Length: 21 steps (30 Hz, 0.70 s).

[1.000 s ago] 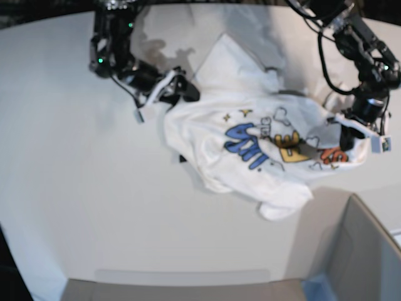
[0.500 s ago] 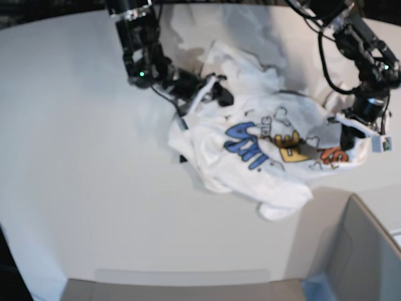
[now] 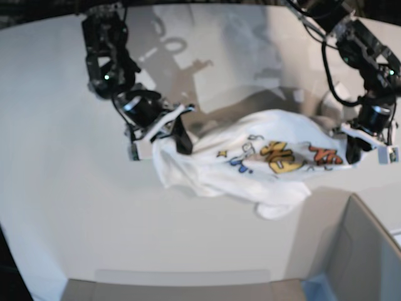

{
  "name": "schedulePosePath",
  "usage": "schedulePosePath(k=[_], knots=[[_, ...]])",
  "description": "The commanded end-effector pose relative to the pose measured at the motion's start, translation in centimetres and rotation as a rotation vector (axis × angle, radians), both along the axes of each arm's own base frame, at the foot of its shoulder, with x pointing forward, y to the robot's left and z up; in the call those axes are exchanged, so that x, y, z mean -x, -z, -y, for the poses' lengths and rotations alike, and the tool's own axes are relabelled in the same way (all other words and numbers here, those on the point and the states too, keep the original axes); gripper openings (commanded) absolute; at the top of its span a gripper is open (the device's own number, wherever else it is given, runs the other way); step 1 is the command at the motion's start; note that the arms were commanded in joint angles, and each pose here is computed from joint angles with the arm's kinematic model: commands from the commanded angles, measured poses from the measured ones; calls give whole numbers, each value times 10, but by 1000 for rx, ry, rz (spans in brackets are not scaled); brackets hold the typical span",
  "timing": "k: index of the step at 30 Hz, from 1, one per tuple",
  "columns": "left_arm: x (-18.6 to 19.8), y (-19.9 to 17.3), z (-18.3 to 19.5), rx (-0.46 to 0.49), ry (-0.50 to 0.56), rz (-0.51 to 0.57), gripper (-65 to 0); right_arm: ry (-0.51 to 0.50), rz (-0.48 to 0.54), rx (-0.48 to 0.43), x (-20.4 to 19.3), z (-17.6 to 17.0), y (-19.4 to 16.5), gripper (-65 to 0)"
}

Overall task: Layout the t-shirt on the table in an organized manner, then fold the t-shirt properly
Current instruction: 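Lift the shirt with both grippers and swing it to flatten it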

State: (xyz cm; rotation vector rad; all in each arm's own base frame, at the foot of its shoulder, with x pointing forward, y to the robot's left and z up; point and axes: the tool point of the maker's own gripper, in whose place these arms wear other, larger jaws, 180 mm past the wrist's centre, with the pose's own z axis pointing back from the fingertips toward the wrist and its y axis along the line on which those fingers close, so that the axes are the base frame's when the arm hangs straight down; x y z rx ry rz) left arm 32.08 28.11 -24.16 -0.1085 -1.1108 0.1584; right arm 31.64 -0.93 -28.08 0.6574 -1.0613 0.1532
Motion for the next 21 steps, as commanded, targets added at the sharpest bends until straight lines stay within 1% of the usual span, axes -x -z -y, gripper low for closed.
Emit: schedulePosePath(k=[1,3,5,6,8,10,12,14,17,19,21], knots=[[-9,-27,-16,21,-64,86,-650,43,94,-20,-14,10,-25,-650],[-16,-34,-28,96,-126,105,-650,113,137,-8,-25,26,-33,-650],[-19,-34,-36,159,-161,94,-650,199,184,14,-36,48,-41,-650],[-18,-32,-37,175,-164,74,-650,230,216,23,-40,56,-49,-650],[-17,-40,-42,181,-181,92,-650,283,294,48,-43,72,-69,-650],[-15,-48,-43,159,-187,112,-650,318,362,75,-44,83,-88,-650],[-9,-46,-43,139,-190,101,-650,344,414,105,-46,91,-103,-650],[-9,-42,-43,149,-188,91,-650,390,457,153,-50,108,-115,-650],[-26,-49,-42,196,-180,120,-650,435,498,189,-57,123,-128,-650],[-44,-50,-40,258,-158,132,-650,438,525,206,-62,124,-137,-650],[-64,-50,-31,301,-112,125,-650,440,533,232,-66,124,-141,-650]])
